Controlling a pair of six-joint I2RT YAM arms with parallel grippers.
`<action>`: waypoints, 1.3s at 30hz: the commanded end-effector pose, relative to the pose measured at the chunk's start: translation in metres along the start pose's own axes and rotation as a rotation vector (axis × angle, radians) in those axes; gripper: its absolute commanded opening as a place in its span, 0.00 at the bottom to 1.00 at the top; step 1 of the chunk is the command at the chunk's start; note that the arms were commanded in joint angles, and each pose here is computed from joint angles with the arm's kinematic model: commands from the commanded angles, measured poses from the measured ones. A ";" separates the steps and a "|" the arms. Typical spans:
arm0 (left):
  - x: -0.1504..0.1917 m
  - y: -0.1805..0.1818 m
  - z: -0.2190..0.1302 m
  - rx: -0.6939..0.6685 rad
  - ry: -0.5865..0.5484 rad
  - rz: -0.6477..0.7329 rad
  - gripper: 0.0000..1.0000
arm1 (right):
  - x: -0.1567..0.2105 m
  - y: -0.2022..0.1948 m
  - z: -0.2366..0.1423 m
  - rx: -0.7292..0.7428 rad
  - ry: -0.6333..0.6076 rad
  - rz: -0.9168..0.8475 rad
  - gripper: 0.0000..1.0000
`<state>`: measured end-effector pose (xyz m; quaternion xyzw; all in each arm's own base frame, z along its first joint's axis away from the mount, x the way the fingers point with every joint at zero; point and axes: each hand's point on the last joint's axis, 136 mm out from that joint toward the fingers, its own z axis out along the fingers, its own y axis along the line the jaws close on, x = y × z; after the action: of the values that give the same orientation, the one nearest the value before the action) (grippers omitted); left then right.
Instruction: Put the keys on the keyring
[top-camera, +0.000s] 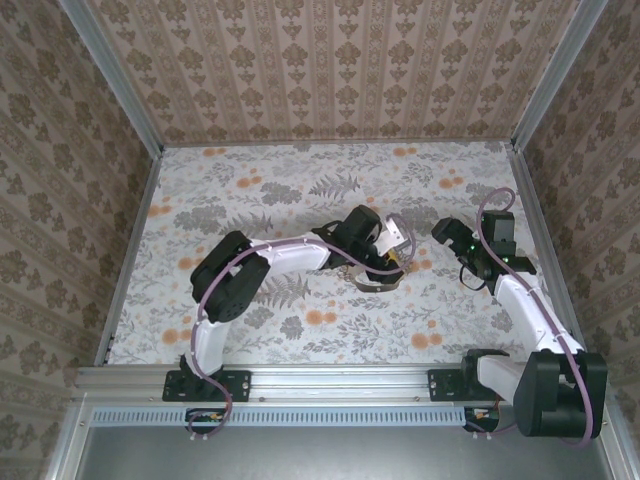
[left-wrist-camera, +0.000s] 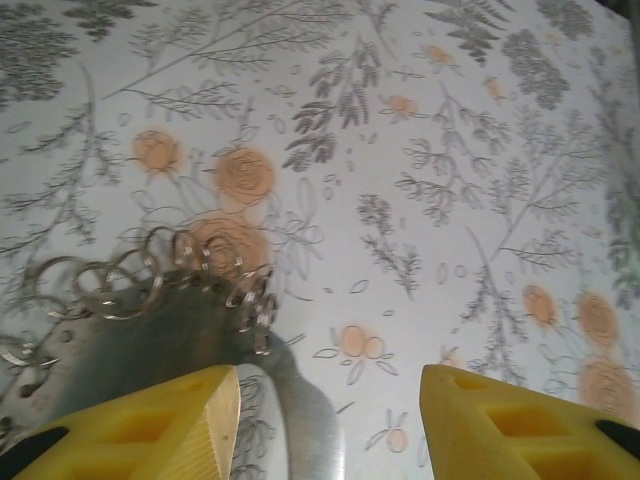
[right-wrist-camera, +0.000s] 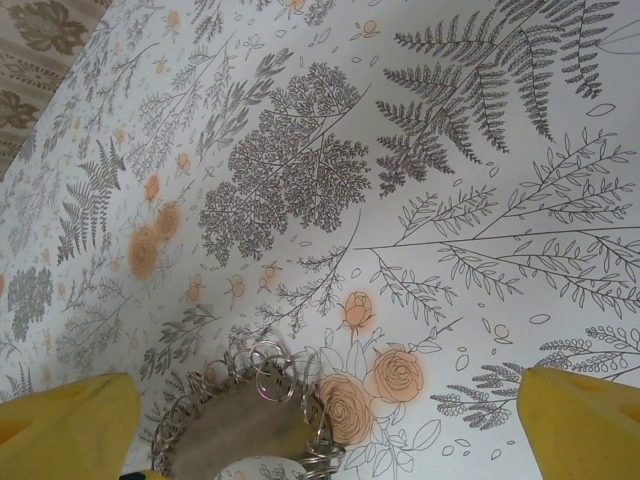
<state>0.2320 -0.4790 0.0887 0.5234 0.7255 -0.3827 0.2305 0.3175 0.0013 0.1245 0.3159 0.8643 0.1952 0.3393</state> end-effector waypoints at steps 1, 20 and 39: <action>0.003 -0.012 0.005 0.097 0.037 -0.011 0.51 | -0.005 0.007 -0.003 -0.015 0.007 0.000 0.98; 0.015 0.019 0.025 -0.048 0.146 -0.095 0.48 | -0.002 0.005 0.001 -0.020 0.018 0.021 0.98; 0.009 0.034 0.041 -0.088 0.136 -0.054 0.48 | -0.002 0.006 0.001 -0.025 0.019 0.022 0.98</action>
<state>0.2558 -0.4928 0.0463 0.5068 0.7791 -0.3197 0.1841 0.3178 0.0039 0.1229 0.3159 0.8646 0.2044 0.3330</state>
